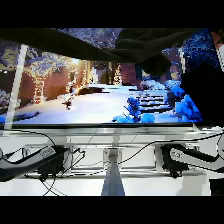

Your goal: Fold the clothes and pants, and hang the long-sleeved shirts on hangers.

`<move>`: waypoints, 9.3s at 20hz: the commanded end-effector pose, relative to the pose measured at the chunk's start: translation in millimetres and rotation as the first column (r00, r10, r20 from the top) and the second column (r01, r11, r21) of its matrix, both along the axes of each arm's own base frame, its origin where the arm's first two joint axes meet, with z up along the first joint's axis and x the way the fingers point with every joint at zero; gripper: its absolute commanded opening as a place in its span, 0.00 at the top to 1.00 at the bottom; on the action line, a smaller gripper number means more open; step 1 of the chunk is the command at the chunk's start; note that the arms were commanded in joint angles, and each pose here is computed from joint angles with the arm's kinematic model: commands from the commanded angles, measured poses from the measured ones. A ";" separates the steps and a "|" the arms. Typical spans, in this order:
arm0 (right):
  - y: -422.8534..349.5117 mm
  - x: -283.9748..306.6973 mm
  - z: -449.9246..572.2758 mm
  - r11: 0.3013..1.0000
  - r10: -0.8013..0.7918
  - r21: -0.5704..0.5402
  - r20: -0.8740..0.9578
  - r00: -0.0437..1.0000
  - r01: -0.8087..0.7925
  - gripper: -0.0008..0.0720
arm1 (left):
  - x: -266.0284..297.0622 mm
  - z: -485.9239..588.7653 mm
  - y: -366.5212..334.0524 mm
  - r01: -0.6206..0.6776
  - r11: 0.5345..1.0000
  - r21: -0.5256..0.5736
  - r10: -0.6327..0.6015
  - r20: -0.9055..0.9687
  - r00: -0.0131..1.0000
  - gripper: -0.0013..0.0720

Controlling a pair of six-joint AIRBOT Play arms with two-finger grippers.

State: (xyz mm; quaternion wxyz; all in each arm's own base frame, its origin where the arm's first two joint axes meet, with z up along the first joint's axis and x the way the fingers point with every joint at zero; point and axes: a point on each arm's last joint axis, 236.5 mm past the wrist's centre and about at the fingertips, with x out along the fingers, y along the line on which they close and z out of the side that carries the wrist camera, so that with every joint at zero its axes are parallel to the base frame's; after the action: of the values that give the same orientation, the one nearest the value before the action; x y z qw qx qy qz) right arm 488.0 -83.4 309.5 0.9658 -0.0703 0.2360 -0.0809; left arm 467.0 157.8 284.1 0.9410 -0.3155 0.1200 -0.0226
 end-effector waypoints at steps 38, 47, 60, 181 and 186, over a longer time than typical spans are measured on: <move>56.2 -372.2 -315.3 0.979 0.105 0.170 -0.897 0.430 0.115 0.94 | -215.2 -277.7 133.4 0.390 0.880 0.271 0.230 -0.962 0.147 0.96; 58.3 -382.4 -314.6 0.977 0.113 0.174 -0.914 0.391 0.123 0.50 | -262.7 -315.6 140.0 0.230 0.970 0.078 0.066 -0.996 0.059 0.00; 25.2 -155.3 -286.3 0.969 -0.024 0.216 -0.406 0.914 0.121 0.15 | -93.1 -259.8 5.0 0.385 0.921 0.062 -0.177 -0.814 0.554 0.03; 169.7 -8.0 -219.1 0.923 0.377 0.093 -0.034 0.926 -0.372 0.19 | 20.2 -375.8 -185.2 0.629 0.773 -0.082 -0.385 -0.848 0.364 0.02; 169.7 -7.9 -219.1 0.923 0.377 0.093 -0.034 0.926 -0.372 0.20 | 64.2 -369.0 -208.0 0.534 0.837 -0.122 -0.440 -0.730 0.523 0.12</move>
State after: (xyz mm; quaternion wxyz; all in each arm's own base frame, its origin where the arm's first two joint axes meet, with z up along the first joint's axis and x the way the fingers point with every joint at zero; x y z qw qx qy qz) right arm 479.9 86.6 90.9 0.9594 -0.0749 0.2455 0.1172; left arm 503.1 -37.8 -88.2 0.7610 -0.1376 0.6149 -0.1547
